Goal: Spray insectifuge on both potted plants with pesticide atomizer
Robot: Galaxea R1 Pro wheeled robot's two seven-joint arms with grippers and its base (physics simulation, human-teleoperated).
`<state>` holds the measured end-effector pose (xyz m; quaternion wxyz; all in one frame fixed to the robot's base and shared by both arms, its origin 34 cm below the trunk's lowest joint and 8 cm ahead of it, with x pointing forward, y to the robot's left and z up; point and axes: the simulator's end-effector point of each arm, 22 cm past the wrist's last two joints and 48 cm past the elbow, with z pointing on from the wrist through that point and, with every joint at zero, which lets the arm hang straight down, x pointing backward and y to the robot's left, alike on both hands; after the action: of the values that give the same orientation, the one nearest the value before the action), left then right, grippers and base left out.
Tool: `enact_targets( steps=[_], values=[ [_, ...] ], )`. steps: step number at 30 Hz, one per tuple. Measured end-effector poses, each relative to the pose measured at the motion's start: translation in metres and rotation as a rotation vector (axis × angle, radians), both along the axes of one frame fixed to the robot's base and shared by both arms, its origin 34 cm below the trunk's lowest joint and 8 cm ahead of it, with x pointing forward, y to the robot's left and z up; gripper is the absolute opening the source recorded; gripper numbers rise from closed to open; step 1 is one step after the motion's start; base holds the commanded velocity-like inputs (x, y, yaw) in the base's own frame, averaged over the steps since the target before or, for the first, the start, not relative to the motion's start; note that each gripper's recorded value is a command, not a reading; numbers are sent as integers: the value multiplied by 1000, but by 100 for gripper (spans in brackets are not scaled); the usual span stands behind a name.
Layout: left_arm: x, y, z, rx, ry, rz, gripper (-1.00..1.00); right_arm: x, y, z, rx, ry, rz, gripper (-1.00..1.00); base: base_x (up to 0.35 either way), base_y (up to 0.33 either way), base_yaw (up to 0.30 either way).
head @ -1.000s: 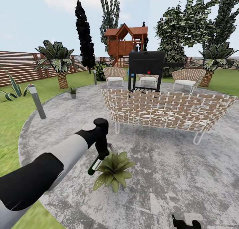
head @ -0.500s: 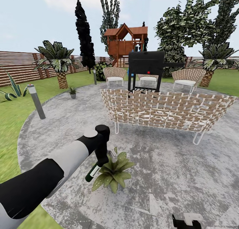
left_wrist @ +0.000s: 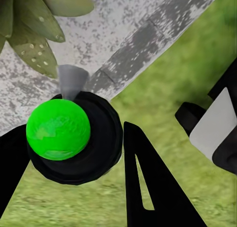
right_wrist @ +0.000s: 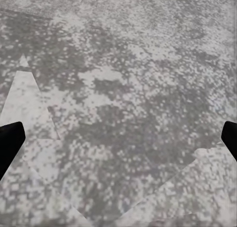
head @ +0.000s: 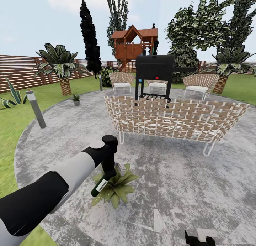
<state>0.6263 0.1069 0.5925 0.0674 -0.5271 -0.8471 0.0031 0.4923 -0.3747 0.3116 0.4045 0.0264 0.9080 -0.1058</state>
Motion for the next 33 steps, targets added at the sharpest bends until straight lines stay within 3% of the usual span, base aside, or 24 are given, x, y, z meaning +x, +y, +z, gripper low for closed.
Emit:
enact_targets(
  steps=[10, 12, 16, 18, 20, 26, 33],
  values=[
    [-18, 2, -23, 13, 41, -5, -100, 0, 1, 0, 1, 0, 0, 100, -1, -1, 0],
    [-12, 0, -15, 8, 24, -7, -100, 0, 1, 0, 1, 0, 0, 100, 0, 0, 0],
    [21, -4, 28, -8, -62, -1, -100, 0, 1, 0, 1, 0, 0, 100, 0, 0, 0],
    [23, -5, 31, -12, -66, 1, -100, 0, 1, 0, 1, 0, 0, 100, 0, 0, 0],
    [19, -4, 25, -13, -53, 2, -100, 0, 1, 0, 2, 0, 0, 100, 0, 0, 0],
    [-29, -2, -33, 0, 64, -3, -100, 0, 1, 0, 1, 0, 1, 100, 0, 0, 0],
    [-48, 0, -53, 4, 108, -3, -100, 0, 1, 0, 1, 0, 1, 100, 0, 0, 0]
  ],
)
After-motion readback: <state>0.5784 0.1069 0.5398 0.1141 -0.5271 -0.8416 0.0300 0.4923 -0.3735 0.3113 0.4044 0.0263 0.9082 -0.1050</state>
